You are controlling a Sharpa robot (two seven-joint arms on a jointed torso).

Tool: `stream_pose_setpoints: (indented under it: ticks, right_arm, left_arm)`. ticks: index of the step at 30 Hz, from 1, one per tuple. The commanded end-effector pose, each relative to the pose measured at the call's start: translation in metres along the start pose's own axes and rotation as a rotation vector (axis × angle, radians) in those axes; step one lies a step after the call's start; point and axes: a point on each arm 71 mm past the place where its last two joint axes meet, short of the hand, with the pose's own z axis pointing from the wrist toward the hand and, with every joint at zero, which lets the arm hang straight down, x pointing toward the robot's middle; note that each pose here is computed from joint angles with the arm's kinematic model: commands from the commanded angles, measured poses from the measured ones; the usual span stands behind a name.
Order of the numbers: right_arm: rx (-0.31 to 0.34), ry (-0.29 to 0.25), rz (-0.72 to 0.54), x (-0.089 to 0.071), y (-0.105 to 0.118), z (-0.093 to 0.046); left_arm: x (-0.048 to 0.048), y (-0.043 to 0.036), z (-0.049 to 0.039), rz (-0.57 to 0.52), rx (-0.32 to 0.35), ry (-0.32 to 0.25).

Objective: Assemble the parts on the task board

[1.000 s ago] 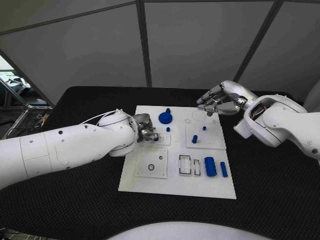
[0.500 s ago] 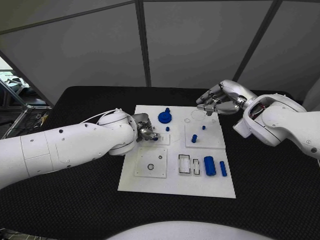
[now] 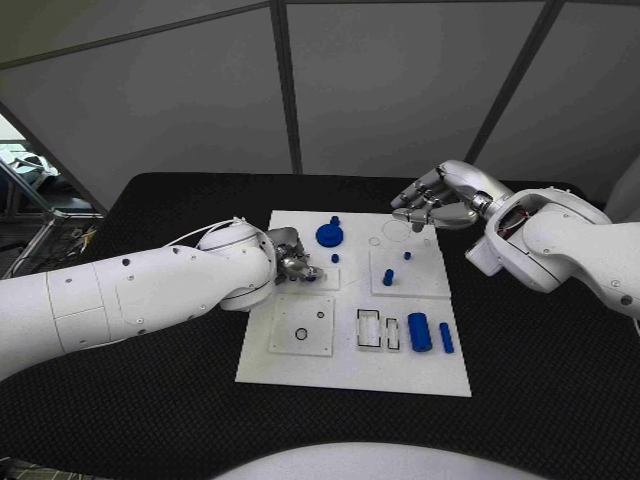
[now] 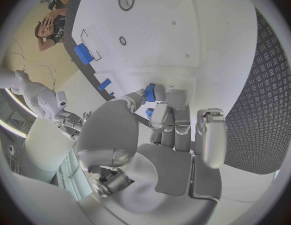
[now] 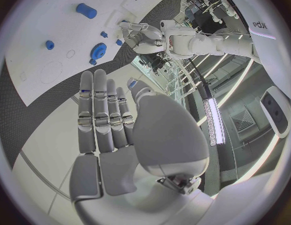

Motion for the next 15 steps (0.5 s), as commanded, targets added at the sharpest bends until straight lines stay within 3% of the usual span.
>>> stream_pose_setpoints:
  ticks: [1,15]
  right_arm:
    - [-0.008,0.003,-0.003,-0.0008,0.0015,0.0002]
    - [-0.005,0.004,-0.003,-0.0011,0.0011,-0.0004]
  left_arm:
    - [0.0017,0.0003,0.0006,-0.002,-0.011,0.011]
    - [0.0012,-0.0005,0.0026,-0.006,-0.018,0.004]
